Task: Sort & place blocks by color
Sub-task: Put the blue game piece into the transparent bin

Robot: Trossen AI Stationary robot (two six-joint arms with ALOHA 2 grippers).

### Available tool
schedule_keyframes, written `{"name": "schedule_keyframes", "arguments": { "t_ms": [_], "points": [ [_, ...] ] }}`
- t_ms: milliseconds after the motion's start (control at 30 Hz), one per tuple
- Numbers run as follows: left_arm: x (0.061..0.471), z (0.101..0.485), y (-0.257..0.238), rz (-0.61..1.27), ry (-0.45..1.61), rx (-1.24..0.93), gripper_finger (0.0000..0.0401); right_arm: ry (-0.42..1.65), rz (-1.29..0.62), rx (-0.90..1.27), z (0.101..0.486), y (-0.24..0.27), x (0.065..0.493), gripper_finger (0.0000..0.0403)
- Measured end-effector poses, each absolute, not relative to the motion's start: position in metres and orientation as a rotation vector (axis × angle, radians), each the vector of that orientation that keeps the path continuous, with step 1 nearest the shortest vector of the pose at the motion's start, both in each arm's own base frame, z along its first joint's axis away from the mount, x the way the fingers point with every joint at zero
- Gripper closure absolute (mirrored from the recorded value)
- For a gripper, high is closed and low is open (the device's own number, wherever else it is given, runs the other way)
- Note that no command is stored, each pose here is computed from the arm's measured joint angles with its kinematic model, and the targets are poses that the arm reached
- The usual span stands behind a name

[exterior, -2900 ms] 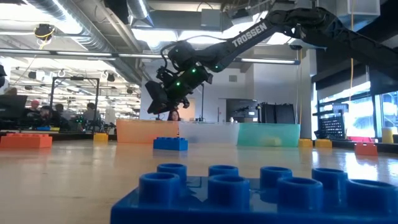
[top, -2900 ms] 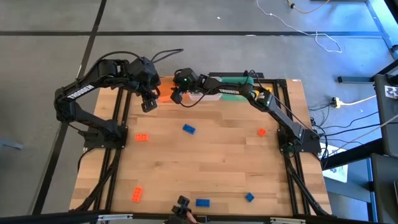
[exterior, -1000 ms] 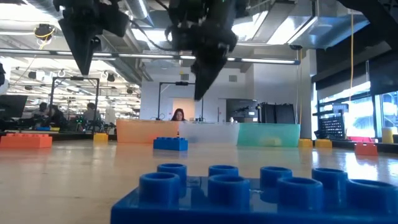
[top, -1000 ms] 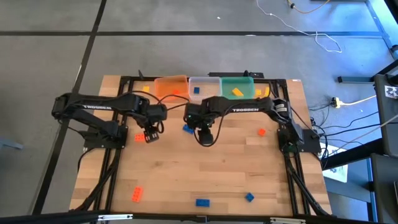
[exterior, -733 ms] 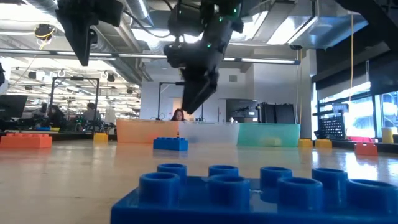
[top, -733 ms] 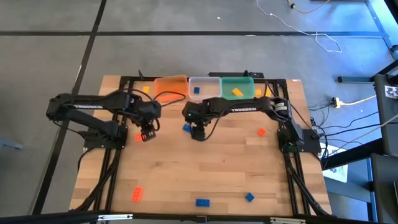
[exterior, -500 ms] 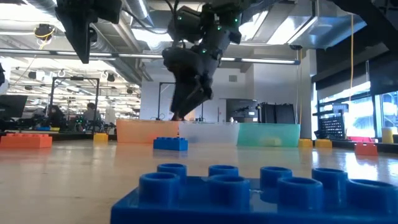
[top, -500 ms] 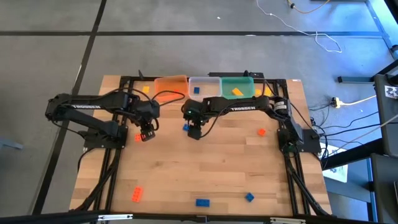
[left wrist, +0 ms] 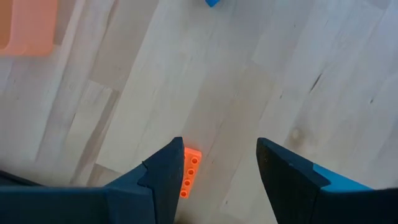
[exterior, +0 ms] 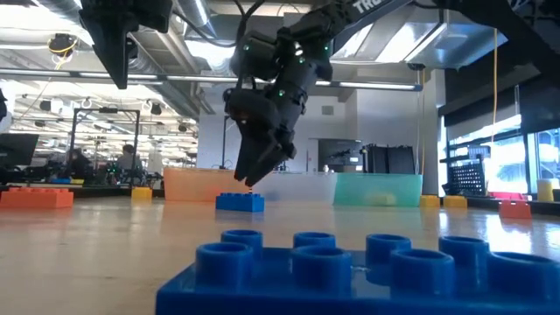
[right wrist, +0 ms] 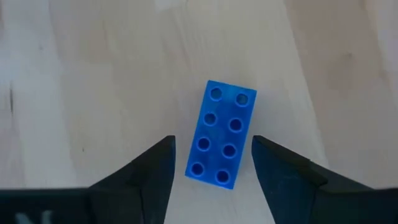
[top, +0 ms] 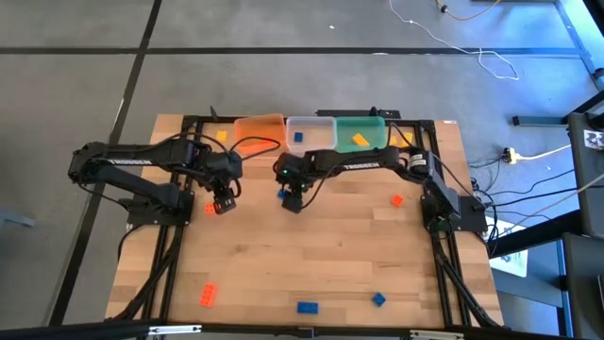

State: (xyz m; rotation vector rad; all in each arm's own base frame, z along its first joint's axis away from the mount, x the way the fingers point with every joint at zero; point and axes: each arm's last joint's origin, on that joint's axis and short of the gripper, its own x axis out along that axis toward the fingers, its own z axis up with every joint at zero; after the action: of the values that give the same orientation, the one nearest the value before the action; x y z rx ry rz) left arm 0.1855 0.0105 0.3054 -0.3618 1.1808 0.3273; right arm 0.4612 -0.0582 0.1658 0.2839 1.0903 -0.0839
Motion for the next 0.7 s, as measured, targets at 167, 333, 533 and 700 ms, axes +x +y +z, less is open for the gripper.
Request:
{"name": "schedule_keyframes", "arguments": {
  "t_ms": [167,333,533,700],
  "points": [
    [0.185,0.305,0.01,0.327,1.181,-0.362,0.0209,1.122,-0.084,0.282,0.152,-0.059,0.463,0.0191],
    [0.185,0.305,0.01,0.326,1.181,-0.362,0.0209,1.15,-0.066,0.252,0.138,-0.059,0.464,0.0191],
    [0.185,0.305,0.01,0.324,1.182,-0.359,0.0209,1.172,-0.045,0.209,0.128,-0.059,0.466,0.0191],
    [0.185,0.305,0.01,0.314,1.184,-0.345,0.0209,1.181,-0.057,0.183,0.124,-0.06,0.466,0.0226]
  ]
}}
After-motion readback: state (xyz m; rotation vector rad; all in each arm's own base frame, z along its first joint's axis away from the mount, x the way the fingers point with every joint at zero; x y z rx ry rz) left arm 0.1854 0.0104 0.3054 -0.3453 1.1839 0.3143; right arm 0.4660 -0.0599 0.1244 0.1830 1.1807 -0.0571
